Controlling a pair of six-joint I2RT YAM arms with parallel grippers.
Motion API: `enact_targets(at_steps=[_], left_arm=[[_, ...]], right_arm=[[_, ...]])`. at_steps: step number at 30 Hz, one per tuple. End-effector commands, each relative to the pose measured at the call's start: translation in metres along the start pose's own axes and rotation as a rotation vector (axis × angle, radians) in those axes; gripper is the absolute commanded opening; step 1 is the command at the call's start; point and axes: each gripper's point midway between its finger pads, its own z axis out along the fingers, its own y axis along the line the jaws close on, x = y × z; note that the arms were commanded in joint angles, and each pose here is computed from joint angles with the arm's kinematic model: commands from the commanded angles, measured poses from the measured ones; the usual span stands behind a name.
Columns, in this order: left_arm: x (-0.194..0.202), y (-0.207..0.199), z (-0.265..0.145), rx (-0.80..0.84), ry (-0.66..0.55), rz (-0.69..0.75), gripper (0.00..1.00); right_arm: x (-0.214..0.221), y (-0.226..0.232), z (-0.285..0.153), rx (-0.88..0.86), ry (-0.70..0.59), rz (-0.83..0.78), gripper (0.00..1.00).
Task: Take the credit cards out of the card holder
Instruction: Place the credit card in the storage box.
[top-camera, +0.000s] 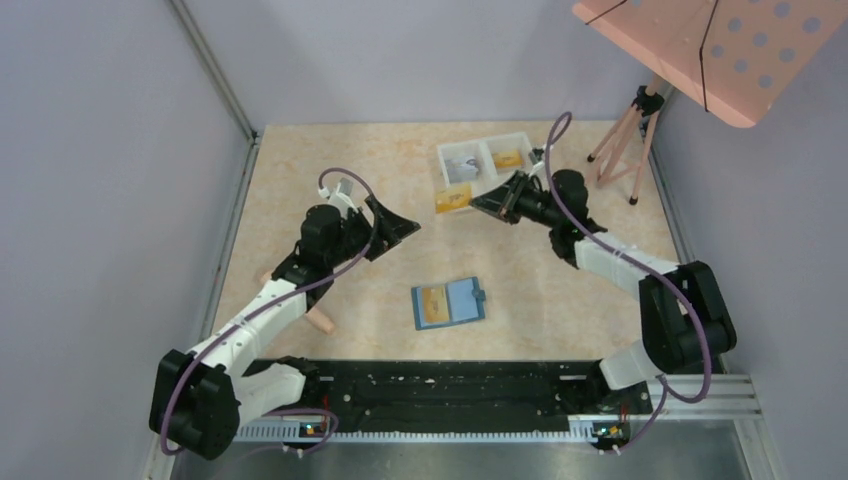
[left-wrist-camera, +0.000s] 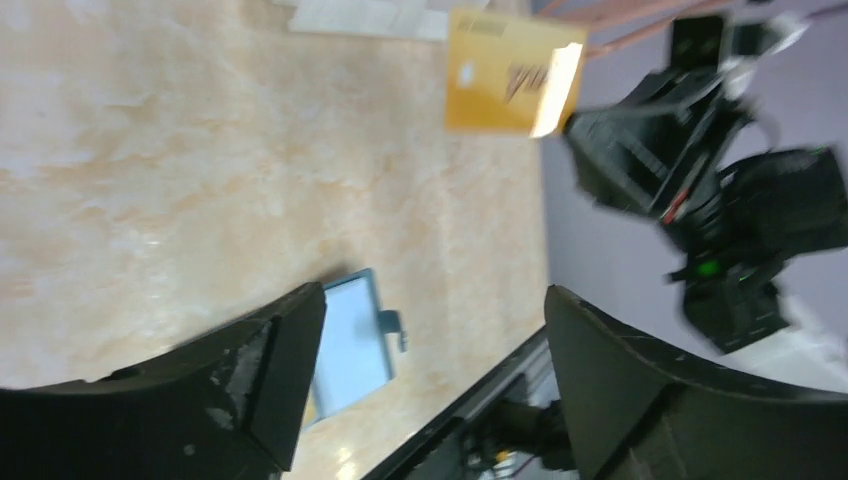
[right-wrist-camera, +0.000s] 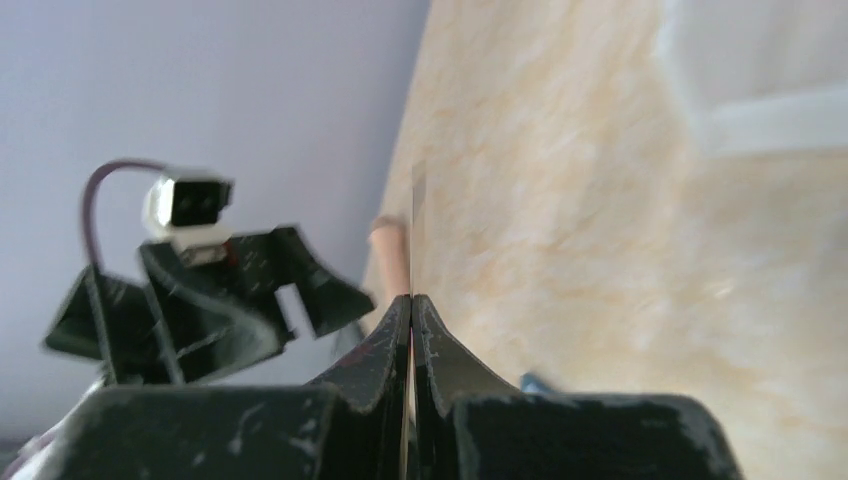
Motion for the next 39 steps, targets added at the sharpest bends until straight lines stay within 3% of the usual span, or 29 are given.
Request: enact_targets(at_steps=[1,3,9,14,29,39], left_arm=[[0.003,0.007,-0.013,-0.091,0.059,0.149,0.9],[0.002,0.014,-0.018,-0.13,0.064,0.211,0.99],[-0.005,0.022,-0.037,-0.231,0.092,0.373,0.99],[-0.018,0.029,-0.053,-0.293,0.016,0.44,0.99],[-0.028,0.02,-0.076,-0.321,-0.007,0.548,0.99],[-0.029,0.02,-0.079,-0.307,-0.036,0.566,0.99]], right_arm=[[-0.056,-0.037,-0.019,0.248,-0.027,-0.212,0.0],[-0.081,-0.057,-0.029,0.385,-0.056,-0.263,0.0],[-0.136,-0.093,-0.058,0.673,-0.06,-0.374,0.0],[-0.169,-0.119,-0.061,0.819,-0.058,-0.431,0.0],[-0.232,-0.152,-0.005,0.792,-0.039,-0.535,0.0],[-0.233,-0.174,0.019,0.709,0.022,-0.498,0.0]])
